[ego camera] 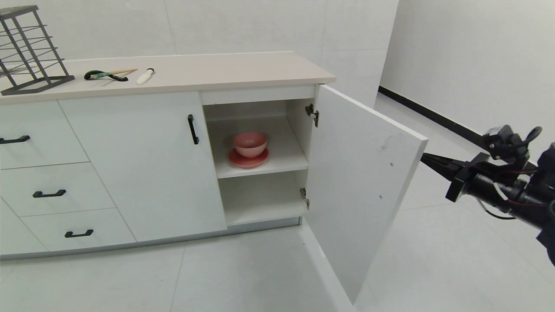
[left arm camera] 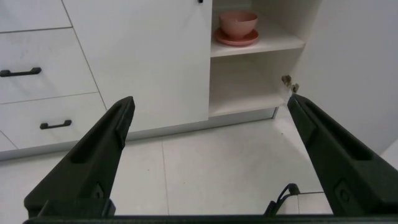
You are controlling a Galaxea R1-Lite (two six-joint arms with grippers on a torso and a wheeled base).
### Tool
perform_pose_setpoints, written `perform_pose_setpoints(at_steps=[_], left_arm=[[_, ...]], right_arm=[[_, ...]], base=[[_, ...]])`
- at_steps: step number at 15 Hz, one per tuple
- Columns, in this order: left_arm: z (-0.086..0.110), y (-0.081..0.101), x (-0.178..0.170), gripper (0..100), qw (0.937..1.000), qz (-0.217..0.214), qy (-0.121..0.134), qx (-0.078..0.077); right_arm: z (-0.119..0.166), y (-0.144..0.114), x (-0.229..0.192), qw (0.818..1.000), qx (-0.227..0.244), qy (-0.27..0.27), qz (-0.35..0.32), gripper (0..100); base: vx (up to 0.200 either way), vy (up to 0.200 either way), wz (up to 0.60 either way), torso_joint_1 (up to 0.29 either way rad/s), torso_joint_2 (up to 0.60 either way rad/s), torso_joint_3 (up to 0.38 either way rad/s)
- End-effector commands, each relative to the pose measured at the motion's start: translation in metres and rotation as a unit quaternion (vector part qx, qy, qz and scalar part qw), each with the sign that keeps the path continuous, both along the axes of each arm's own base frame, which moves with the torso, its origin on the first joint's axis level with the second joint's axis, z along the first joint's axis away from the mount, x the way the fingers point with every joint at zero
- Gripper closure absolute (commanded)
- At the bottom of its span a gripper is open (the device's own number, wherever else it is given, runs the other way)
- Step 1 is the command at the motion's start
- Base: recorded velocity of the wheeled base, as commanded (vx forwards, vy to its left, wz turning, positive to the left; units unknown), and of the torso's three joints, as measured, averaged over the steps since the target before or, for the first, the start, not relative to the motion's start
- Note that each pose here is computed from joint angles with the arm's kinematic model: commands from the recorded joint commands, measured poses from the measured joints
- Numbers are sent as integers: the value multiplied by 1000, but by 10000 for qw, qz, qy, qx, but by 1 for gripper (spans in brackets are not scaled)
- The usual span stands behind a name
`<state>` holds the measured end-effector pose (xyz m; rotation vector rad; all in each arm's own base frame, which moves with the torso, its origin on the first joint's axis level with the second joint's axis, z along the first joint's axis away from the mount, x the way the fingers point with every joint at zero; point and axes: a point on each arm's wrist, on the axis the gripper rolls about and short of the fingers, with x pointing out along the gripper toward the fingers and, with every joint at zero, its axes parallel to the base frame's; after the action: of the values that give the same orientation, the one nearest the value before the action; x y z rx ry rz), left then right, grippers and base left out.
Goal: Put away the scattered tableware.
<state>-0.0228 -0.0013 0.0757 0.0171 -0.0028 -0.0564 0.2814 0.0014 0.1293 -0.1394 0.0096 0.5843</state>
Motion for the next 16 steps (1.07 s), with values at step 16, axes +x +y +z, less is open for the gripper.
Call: perform_pose_setpoints(at_steps=[16], left_arm=[[0, 0, 0, 0, 10000, -10, 4, -1]], right_arm=[[-17, 99, 9, 9870, 43, -120, 1603, 100]], base=[[0, 0, 0, 0, 0, 0]])
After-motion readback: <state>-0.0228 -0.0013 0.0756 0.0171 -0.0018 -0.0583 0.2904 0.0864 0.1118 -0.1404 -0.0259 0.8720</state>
